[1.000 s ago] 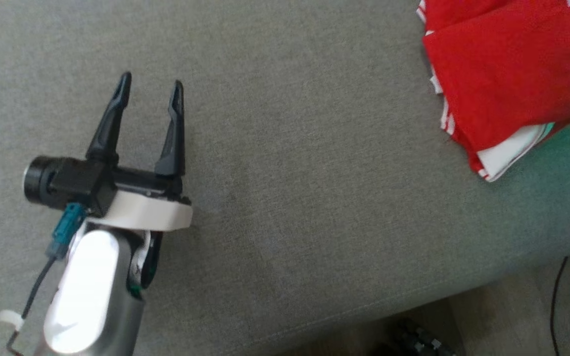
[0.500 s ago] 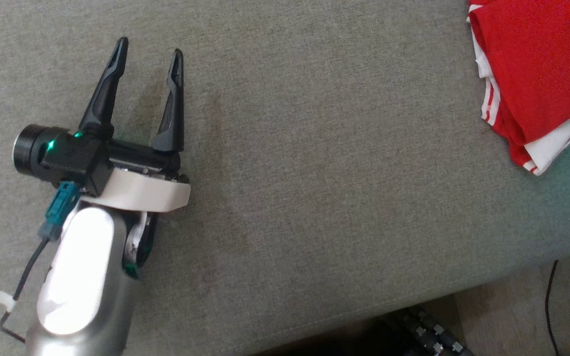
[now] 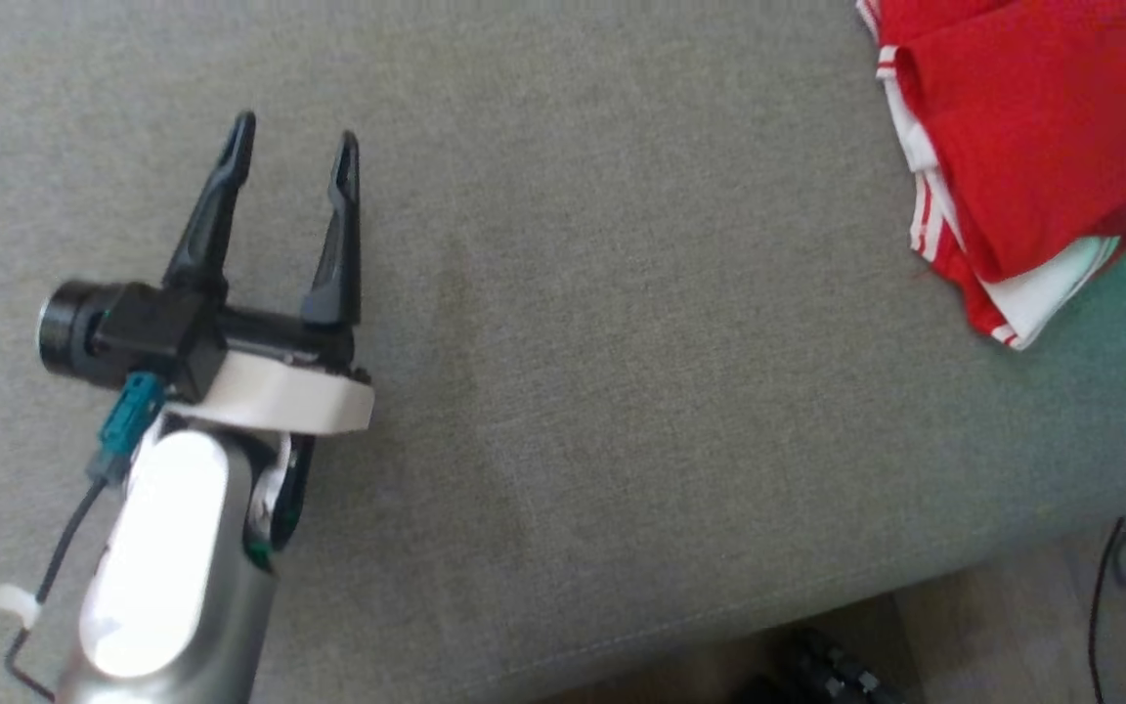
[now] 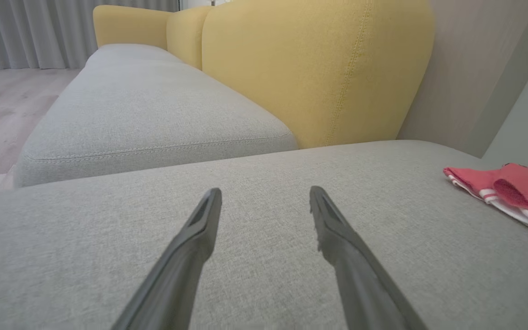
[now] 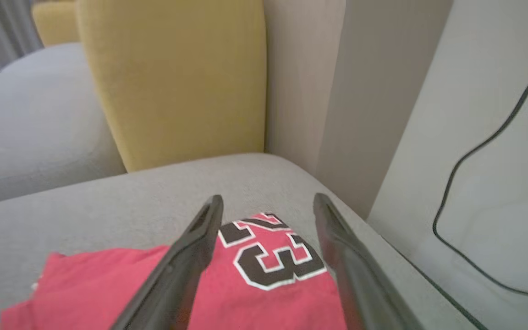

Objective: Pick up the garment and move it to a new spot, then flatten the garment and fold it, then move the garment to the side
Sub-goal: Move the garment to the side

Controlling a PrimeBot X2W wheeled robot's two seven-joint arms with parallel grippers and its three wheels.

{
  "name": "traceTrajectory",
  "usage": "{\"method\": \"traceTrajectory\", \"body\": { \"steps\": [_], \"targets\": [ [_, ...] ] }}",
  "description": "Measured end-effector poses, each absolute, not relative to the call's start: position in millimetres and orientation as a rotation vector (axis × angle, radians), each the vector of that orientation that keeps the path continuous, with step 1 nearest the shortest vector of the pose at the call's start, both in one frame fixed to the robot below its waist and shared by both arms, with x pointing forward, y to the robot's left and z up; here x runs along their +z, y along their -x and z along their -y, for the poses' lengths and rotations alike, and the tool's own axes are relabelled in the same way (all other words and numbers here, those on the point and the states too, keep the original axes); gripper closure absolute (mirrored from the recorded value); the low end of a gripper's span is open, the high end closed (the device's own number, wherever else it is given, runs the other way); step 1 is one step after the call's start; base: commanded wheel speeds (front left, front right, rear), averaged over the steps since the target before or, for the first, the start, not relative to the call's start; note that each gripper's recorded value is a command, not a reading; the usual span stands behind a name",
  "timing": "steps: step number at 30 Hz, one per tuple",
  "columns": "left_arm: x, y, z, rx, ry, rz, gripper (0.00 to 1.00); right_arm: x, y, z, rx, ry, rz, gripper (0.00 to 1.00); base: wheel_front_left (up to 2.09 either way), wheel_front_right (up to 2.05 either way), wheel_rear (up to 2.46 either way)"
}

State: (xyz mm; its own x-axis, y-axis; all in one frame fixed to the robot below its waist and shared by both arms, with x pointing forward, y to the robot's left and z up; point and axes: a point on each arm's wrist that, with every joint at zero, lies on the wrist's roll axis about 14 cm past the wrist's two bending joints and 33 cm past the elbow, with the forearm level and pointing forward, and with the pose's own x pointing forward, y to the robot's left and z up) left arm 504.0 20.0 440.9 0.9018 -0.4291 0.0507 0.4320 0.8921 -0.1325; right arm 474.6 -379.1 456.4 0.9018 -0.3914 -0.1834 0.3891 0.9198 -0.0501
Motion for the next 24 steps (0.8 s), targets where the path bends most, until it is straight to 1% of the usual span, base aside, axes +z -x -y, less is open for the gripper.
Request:
{"method": "traceTrajectory", "body": {
  "steps": [1, 2, 5, 6, 10, 18, 24],
  "targets": [
    [440.9, -504.0, -20.0, -0.447, 0.142, 0.02, 0.0, 456.4, -474.6, 379.1, -0.404, 0.012, -0.192, 0.0, 0.0, 0.0, 0.0],
    [445.5, -496.3, -24.7, -0.434, 0.134, 0.018, 0.0, 468.1, -470.9, 361.0, -0.359, 0.017, -0.144, 0.0, 0.0, 0.0, 0.0],
    [451.6, -483.0, -34.5, -0.409, 0.119, 0.013, 0.0, 486.2, -462.3, 331.4, -0.293, 0.018, -0.08, 0.0, 0.0, 0.0, 0.0],
    [451.6, -483.0, -34.5, -0.409, 0.119, 0.013, 0.0, 486.2, -462.3, 331.4, -0.293, 0.018, -0.08, 0.0, 0.0, 0.0, 0.0],
    [463.6, -468.7, -51.6, -0.362, 0.105, 0.021, 0.0, 504.6, -449.0, 291.3, -0.203, 0.002, -0.023, 0.0, 0.0, 0.0, 0.0],
    [482.0, -440.0, -108.0, -0.19, 0.07, 0.038, 0.0, 512.6, -432.6, 208.7, 0.001, -0.059, -0.018, 0.0, 0.0, 0.0, 0.0],
    [489.0, -409.1, -135.8, -0.114, 0.053, 0.036, 0.0, 508.9, -415.5, 175.2, 0.085, -0.087, -0.044, 0.0, 0.0, 0.0, 0.0]
  ]
}}
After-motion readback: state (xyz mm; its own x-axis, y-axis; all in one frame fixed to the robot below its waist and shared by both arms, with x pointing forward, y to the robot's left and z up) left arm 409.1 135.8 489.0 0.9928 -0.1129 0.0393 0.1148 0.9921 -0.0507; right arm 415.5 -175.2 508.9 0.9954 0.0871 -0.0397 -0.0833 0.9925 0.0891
